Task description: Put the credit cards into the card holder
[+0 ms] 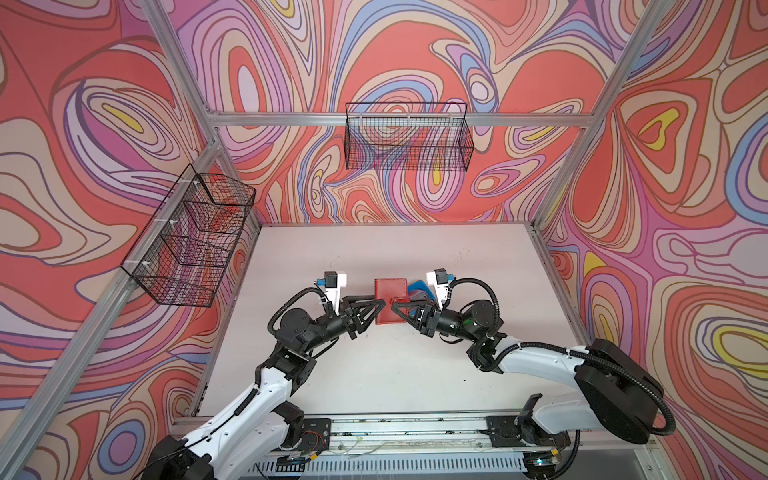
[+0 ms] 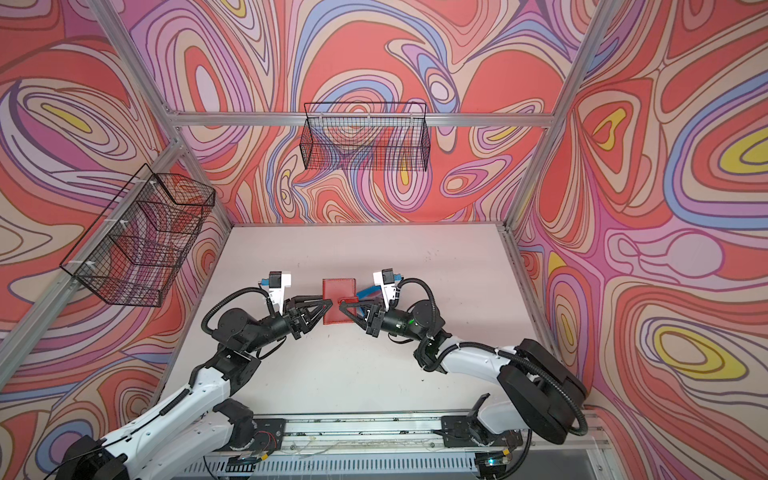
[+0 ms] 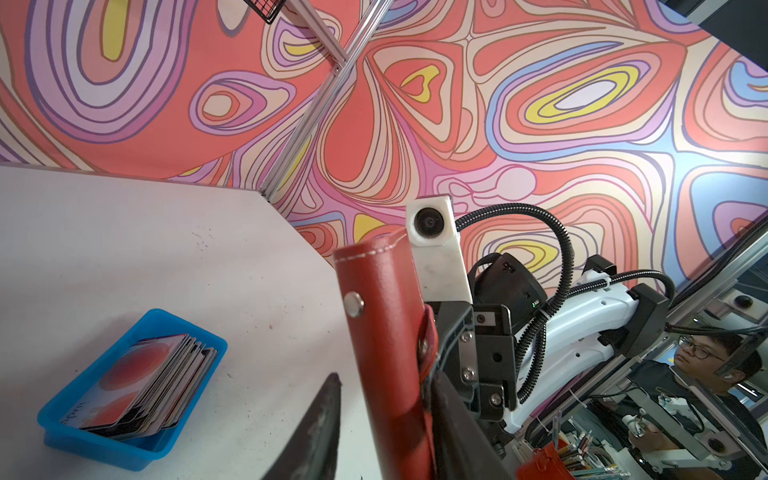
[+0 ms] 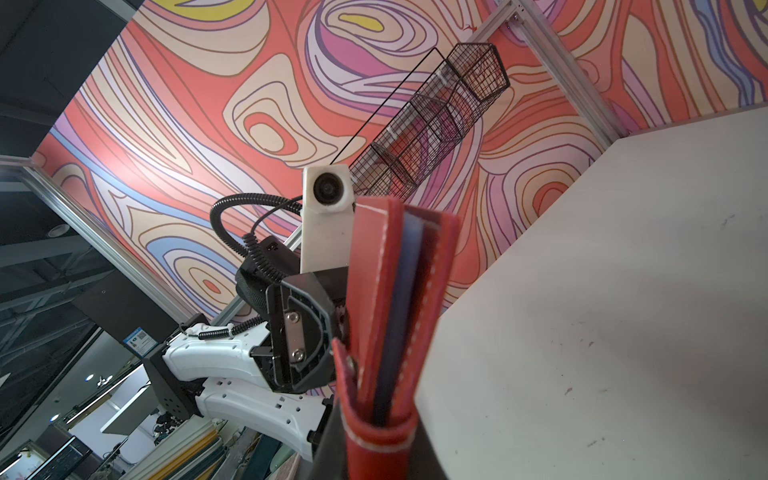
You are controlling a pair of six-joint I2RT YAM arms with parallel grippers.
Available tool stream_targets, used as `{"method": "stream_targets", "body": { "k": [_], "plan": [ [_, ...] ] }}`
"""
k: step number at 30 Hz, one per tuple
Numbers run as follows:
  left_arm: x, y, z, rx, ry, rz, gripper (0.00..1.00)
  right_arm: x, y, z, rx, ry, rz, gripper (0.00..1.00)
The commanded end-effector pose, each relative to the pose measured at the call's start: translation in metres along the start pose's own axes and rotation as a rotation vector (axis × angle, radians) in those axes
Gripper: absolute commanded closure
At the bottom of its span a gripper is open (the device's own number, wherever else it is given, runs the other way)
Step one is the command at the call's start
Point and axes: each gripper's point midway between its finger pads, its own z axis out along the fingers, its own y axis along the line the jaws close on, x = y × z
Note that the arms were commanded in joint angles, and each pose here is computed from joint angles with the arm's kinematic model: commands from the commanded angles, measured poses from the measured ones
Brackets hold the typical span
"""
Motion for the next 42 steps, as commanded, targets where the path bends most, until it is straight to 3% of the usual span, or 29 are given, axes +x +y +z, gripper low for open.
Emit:
{"method": "stream_targets", "body": {
  "k": [1, 7, 11, 14, 17, 23, 27, 35, 42],
  "plan": [
    [-0.009, -0.017, 0.002, 0.082, -0.012, 0.019, 0.60, -0.001, 0.011, 0.007, -0.049, 0.001, -0.023, 1.00],
    [-0.009, -0.011, 0.004, 0.057, -0.012, -0.011, 0.91, 0.004, 0.007, 0.011, -0.045, 0.019, -0.018, 1.00],
    [-0.010, -0.006, 0.004, 0.025, -0.014, -0.031, 1.00, 0.005, 0.005, 0.014, -0.033, 0.029, -0.019, 1.00],
    [-0.011, 0.001, 0.004, -0.019, -0.020, -0.042, 1.00, 0.002, -0.011, 0.015, 0.079, 0.037, -0.025, 0.64],
    [-0.011, 0.011, 0.001, -0.087, -0.028, -0.039, 1.00, -0.006, -0.023, 0.009, 0.200, 0.023, -0.069, 0.51],
    [-0.013, 0.053, -0.019, -0.401, -0.026, -0.015, 1.00, -0.045, -0.057, -0.038, 0.621, -0.116, -0.166, 0.50],
    [-0.017, 0.053, -0.018, -0.443, -0.017, 0.012, 1.00, -0.065, -0.073, -0.066, 0.843, -0.173, -0.204, 0.53],
    [0.000, 0.049, -0.001, -0.512, 0.079, 0.121, 1.00, -0.037, -0.071, -0.021, 0.823, -0.021, -0.266, 0.61],
    [0.004, 0.063, -0.003, -0.590, 0.094, 0.121, 1.00, -0.009, -0.063, 0.011, 0.731, 0.081, -0.282, 0.65]
  ]
}}
